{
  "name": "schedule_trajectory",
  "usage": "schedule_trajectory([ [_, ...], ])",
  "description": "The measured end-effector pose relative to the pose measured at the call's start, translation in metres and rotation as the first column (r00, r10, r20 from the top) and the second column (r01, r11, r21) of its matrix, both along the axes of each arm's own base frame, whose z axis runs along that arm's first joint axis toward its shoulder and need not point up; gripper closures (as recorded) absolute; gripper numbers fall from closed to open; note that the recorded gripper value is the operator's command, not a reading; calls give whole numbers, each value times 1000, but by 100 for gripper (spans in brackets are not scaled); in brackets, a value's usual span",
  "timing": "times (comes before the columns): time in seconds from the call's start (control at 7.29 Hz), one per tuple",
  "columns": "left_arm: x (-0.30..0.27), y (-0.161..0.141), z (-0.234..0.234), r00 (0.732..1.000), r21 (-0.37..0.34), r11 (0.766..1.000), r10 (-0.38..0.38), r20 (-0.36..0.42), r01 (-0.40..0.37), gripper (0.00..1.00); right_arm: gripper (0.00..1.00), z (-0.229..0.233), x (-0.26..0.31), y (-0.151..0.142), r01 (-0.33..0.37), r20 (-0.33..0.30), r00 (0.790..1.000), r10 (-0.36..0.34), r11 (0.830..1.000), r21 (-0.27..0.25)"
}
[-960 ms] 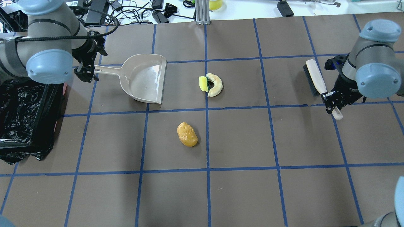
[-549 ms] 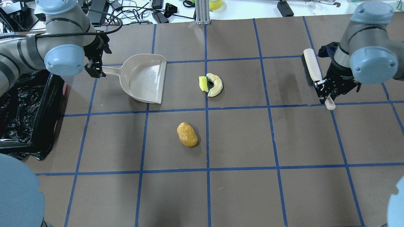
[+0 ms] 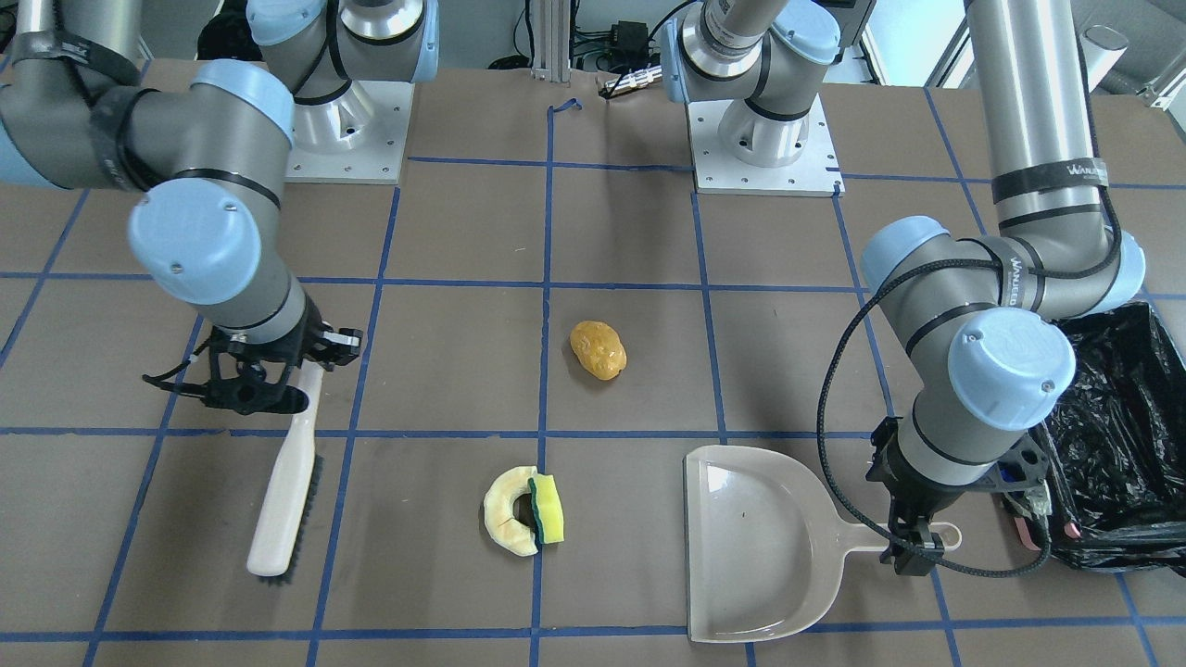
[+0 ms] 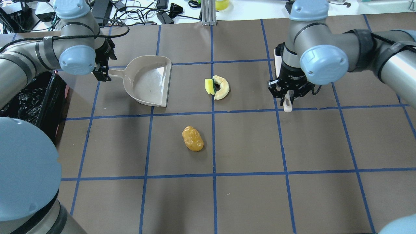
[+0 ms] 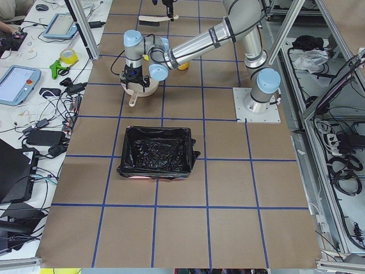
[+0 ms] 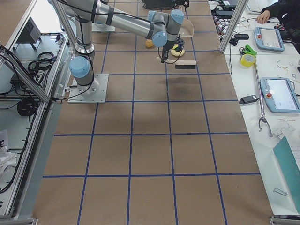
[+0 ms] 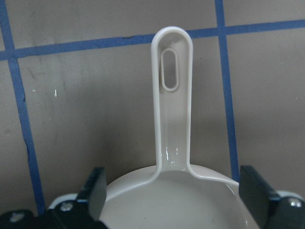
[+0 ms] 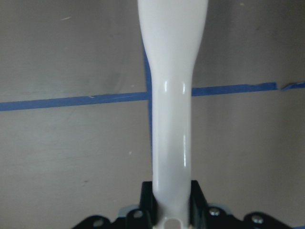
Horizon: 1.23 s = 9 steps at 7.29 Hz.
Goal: Sweep and dump trash into bin
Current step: 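Lift the brush and move it toward the sponge and bread ring with the right gripper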
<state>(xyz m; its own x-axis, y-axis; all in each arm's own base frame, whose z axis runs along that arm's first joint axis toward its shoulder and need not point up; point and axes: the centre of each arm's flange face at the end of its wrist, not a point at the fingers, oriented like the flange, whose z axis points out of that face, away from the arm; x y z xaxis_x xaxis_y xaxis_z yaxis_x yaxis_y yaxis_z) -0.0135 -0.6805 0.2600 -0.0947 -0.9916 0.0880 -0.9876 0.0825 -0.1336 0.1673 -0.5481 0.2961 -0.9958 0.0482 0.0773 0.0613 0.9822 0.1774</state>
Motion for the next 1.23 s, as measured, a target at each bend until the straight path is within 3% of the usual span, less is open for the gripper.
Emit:
schedule_trajectory([
  [0.14,9,-3,-12,1000,15,1000,10,1,-10,2,98,-4,26,0,-11,4,1000,11,1000,3],
  [0.27,14,-6,-22,1000,21,1000,17,2,-17,11,98,-7,43,0,-16,11,1000,16,1000,8],
  [0.55,17,-10,-32,1000,12,1000,28,2,-28,100,98,-13,68,3,-1,33,999,1,1000,20],
  [0.96,16,-11,-21,999,-22,999,40,1,-40,100,98,-18,86,1,-4,35,999,3,1000,23],
  [1.23,18,-10,-6,999,-47,999,29,38,-28,100,98,-18,87,0,-7,33,999,6,1000,23],
])
